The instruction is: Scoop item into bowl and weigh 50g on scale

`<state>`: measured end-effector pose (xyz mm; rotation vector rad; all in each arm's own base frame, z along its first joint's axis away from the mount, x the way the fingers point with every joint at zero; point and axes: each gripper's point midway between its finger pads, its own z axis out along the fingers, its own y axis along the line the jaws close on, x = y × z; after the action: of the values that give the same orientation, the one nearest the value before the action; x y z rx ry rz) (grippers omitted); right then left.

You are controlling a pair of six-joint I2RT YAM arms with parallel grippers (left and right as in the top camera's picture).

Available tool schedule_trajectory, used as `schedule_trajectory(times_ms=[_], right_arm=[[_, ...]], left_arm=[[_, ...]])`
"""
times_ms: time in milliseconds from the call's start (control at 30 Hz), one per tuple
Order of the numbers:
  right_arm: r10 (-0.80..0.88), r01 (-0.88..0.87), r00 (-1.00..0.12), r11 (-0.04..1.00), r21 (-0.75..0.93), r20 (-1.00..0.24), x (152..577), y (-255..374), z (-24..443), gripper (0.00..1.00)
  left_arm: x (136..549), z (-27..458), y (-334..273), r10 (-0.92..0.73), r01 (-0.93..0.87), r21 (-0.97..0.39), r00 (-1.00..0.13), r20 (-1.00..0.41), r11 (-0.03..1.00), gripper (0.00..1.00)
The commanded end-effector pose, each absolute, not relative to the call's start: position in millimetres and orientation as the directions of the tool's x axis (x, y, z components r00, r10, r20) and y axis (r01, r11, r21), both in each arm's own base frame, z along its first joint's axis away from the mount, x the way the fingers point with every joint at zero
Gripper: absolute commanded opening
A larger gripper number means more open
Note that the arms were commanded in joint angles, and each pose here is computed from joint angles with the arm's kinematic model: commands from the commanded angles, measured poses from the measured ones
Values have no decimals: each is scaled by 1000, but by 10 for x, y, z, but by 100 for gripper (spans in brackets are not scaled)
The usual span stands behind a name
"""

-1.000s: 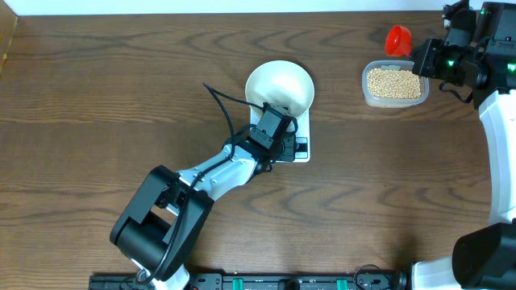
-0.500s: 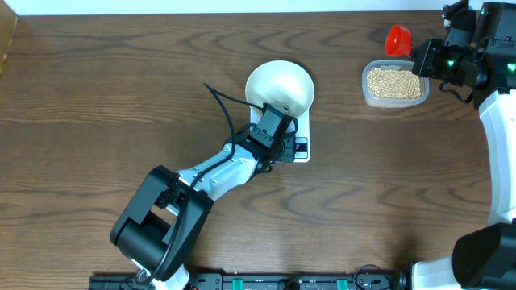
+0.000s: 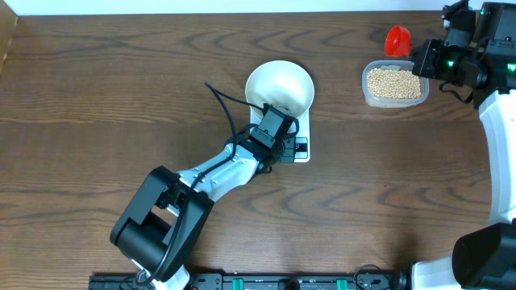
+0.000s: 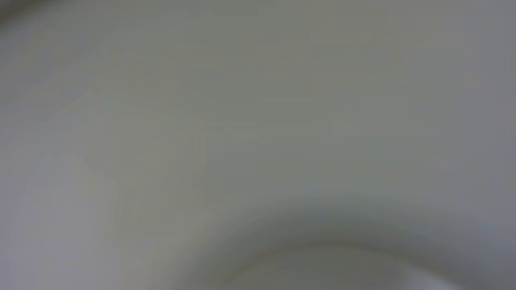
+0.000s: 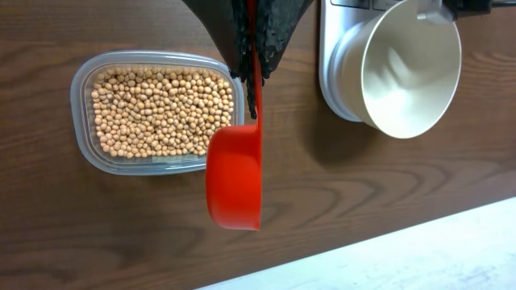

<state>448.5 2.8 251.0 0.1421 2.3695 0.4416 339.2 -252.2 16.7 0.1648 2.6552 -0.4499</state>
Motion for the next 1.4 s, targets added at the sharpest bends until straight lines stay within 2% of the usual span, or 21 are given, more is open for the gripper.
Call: schedule_trajectory(times_ms=[0,400,1367], right_arm=[[212,-34,-718,941,338,-663,4473,-8,2646,1],[212,-34,-720,941,338,-661,4470,-7,2643,1],[205,-37,-725,942,334,-658,4456,-5,2629,1]], left_arm=[[3296,-122,-2316,70,158,-199,-919,-389,967,7],[3112,-411,-2349,112,174,-180,-944,-310,968,7],[3022,-441,-2193,100,137,-126,-959,-266,983,7]])
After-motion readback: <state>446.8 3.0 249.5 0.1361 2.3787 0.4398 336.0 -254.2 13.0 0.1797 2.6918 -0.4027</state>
